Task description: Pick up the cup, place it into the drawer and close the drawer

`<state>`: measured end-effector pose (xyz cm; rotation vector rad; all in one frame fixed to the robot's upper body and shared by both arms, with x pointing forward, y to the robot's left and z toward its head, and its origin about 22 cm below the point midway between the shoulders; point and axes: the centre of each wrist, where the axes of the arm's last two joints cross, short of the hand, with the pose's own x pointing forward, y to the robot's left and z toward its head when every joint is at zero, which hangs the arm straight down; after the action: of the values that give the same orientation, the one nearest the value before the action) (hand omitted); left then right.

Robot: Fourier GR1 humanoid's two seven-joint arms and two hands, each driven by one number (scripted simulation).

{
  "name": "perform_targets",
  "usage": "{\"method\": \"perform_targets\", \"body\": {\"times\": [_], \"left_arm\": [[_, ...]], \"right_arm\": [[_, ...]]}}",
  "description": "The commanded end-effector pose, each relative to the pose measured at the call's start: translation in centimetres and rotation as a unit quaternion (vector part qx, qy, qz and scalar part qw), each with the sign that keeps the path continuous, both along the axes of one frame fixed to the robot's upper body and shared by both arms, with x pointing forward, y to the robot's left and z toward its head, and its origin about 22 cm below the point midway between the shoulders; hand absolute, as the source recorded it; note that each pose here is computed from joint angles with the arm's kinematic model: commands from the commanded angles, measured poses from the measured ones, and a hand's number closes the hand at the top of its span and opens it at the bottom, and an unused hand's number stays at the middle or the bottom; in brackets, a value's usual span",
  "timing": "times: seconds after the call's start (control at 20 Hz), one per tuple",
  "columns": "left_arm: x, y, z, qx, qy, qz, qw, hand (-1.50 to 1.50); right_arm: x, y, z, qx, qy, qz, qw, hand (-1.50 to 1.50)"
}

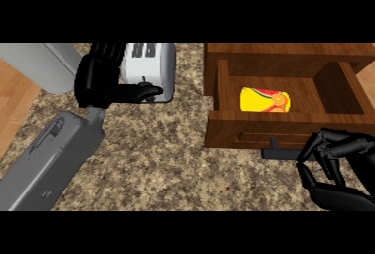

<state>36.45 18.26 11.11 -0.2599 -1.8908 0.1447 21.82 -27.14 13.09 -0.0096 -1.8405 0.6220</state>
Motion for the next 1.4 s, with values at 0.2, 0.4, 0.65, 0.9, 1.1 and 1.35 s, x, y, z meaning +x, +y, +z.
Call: {"method": "perform_targets", "body": {"times": [0.2,0.4,0.65,0.9,1.1,1.35], "left_arm": [[-3.9,5.3,-2.4,-0.015,0.002,-0.002,0.9999,-1.5],[-6.0,7.2,-2.9,-0.007,0.005,0.0,1.0,-1.5],[-7.9,10.6,-4.0,-0.011,0.005,0.014,0.9998,-1.5],[-7.6,13.3,-5.4,-0.013,0.007,0.026,0.9995,-1.5],[-9.1,14.8,-5.7,-0.016,0.006,0.013,0.9998,-1.5],[-10.4,15.4,-5.6,-0.012,0.013,0.007,0.9998,-1.5]], "right_arm": [[1.4,1.8,-1.7,-0.186,-0.051,0.033,0.981,1.5],[2.6,2.2,-4.7,-0.255,-0.051,0.032,0.965,1.5],[4.5,4.6,-7.4,-0.289,-0.047,0.032,0.956,1.5],[8.3,5.3,-11.6,-0.31,-0.029,0.019,0.95,-1.5],[9.9,5.2,-13.3,-0.348,-0.018,0.023,0.937,-1.5],[13.3,6.3,-14.0,-0.347,0.002,0.026,0.937,-1.5]]}}
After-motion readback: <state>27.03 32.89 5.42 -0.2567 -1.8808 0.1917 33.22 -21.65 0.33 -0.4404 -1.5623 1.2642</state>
